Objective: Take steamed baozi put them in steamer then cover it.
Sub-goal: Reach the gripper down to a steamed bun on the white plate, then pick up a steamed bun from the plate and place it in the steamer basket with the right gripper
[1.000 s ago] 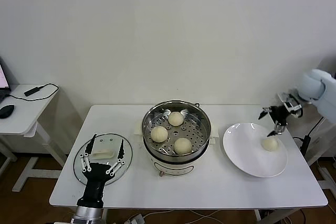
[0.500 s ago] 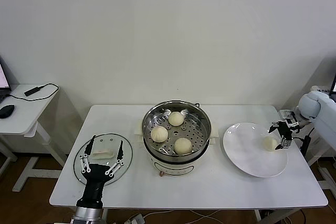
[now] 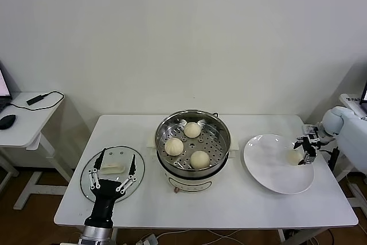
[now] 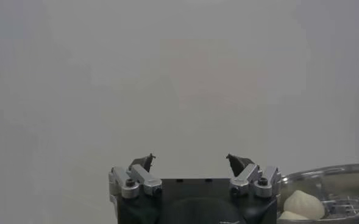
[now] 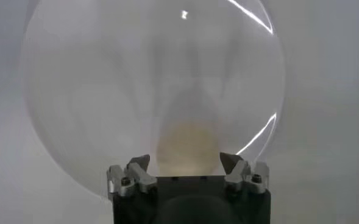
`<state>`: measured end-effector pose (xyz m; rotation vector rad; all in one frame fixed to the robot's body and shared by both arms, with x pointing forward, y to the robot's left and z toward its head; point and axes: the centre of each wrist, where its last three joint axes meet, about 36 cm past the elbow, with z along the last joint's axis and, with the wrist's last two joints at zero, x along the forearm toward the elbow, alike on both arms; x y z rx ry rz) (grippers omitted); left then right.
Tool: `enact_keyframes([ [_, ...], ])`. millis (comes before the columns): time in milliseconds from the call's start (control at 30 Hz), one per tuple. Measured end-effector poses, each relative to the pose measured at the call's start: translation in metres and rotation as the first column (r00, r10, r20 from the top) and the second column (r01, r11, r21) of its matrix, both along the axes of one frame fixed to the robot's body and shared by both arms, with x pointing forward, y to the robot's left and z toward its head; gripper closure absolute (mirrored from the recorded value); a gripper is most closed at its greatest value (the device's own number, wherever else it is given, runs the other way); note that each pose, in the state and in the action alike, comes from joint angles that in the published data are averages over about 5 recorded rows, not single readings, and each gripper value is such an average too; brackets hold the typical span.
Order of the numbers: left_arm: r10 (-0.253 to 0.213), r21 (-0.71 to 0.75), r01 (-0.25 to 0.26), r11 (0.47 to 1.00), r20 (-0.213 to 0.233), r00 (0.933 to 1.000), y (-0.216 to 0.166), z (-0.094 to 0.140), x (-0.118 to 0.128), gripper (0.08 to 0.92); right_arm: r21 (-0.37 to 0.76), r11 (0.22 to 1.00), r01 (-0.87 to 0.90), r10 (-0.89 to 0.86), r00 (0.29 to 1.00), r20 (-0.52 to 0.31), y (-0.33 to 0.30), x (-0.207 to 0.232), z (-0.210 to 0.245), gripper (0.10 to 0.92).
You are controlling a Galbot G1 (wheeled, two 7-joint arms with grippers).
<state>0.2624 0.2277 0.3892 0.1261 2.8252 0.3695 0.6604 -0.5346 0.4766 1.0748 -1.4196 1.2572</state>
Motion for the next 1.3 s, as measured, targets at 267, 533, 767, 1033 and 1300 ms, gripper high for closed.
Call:
enact_keyframes([
  [267,0.001,0.000,-0.001,1.000,0.001,1.0000,0.000,0.000,0.001,0.177,0.003,1.000,0.014,-0.014,1.000,0.004,-0.001,-0.002,-0.008,0.442],
  [533,0.001,0.000,-0.001,1.000,0.005,1.0000,0.001,0.002,0.001,0.177,0.005,1.000,0.006,-0.006,1.000,0.014,-0.002,0.000,0.004,0.454],
  [767,-0.005,-0.001,0.005,1.000,0.011,0.9999,-0.001,0.005,0.003,0.177,0.015,0.998,-0.068,0.067,0.997,0.033,0.019,0.021,0.066,0.448],
  [1033,-0.011,-0.002,0.011,1.000,0.017,0.9998,-0.001,0.007,0.003,0.177,0.058,0.969,-0.240,0.238,0.970,0.046,0.104,0.053,0.183,0.428],
  [1300,-0.013,-0.007,0.013,1.000,0.025,0.9996,-0.003,0.008,0.005,0.177,0.100,0.903,-0.418,0.419,0.908,0.019,0.218,0.051,0.256,0.420],
])
